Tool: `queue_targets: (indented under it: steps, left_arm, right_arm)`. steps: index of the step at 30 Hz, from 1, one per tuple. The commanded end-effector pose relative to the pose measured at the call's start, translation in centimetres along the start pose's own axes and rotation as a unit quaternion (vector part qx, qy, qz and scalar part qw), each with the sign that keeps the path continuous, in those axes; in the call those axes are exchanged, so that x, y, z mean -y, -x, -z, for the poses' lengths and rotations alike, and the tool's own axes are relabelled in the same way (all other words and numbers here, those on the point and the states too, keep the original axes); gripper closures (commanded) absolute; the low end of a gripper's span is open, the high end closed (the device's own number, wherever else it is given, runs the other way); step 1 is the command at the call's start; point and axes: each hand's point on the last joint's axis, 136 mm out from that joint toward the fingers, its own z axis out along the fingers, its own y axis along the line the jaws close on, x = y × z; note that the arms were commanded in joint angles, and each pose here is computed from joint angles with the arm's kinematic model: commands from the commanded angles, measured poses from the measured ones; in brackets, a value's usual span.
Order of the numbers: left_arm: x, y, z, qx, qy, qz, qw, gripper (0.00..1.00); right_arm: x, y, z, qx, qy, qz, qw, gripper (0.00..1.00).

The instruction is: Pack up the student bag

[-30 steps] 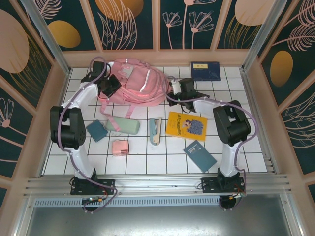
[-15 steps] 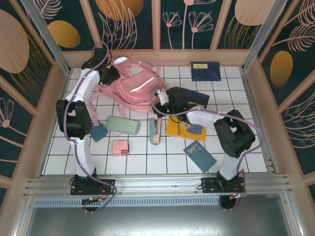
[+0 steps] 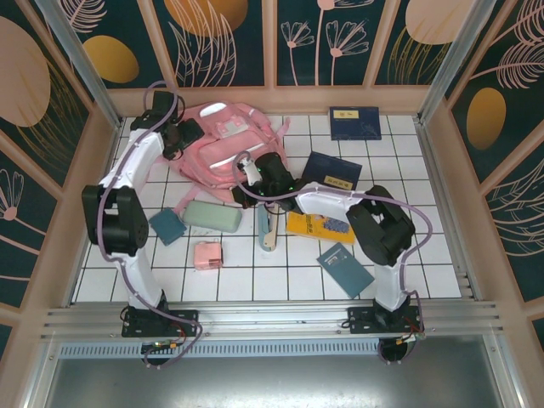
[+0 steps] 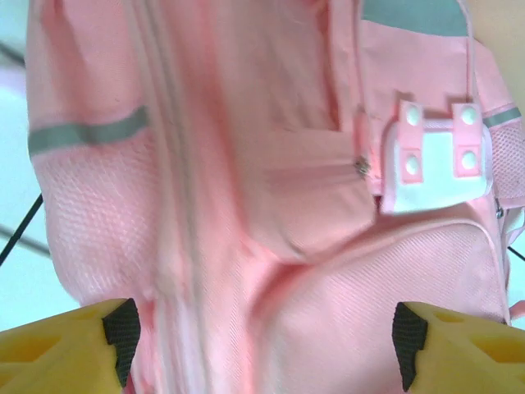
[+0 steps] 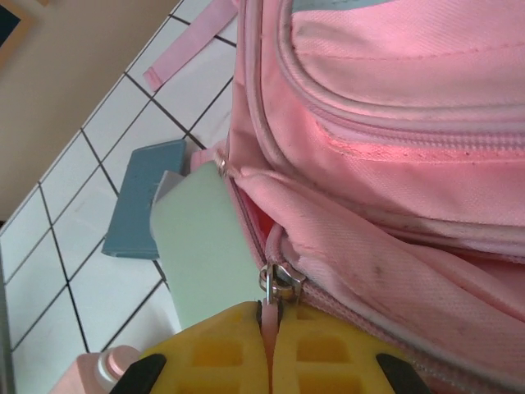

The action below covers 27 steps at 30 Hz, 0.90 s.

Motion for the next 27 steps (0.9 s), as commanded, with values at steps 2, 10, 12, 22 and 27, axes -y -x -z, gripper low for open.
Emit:
queue_targets:
  steps: [2,10,12,22,27]
  left_arm:
    - [-1.6,-0.7,2.8,0.012,0.001,0.048,0.999,0.17]
    - [-2.9,-8.9,3.3,-0.08,-0.093,0.122,0.985,0.22]
    - [-3.0,-10.0,3.5,-0.093,-0.108,0.142,0.98,0.24]
    - [-3.6,-12.5,2.8,-0.121,-0.135,0.208,0.961,0.33]
    - [-3.4,-13.2,1.8,-0.134,-0.143,0.215,0.957,0.42]
  right_arm:
    - [-4.5,3.9,-0.6,0.039,0.067,0.017,0.997,1.0]
    - [-5.6,5.2,-0.8,0.048,0.083,0.003,0.995,1.0]
    - [-5.9,5.5,-1.0,0.049,0.086,0.004,0.995,1.0]
    - [-7.2,5.1,-1.7,0.043,0.089,0.015,0.995,1.0]
    - [-7.4,4.8,-1.4,0.042,0.09,0.015,0.995,1.0]
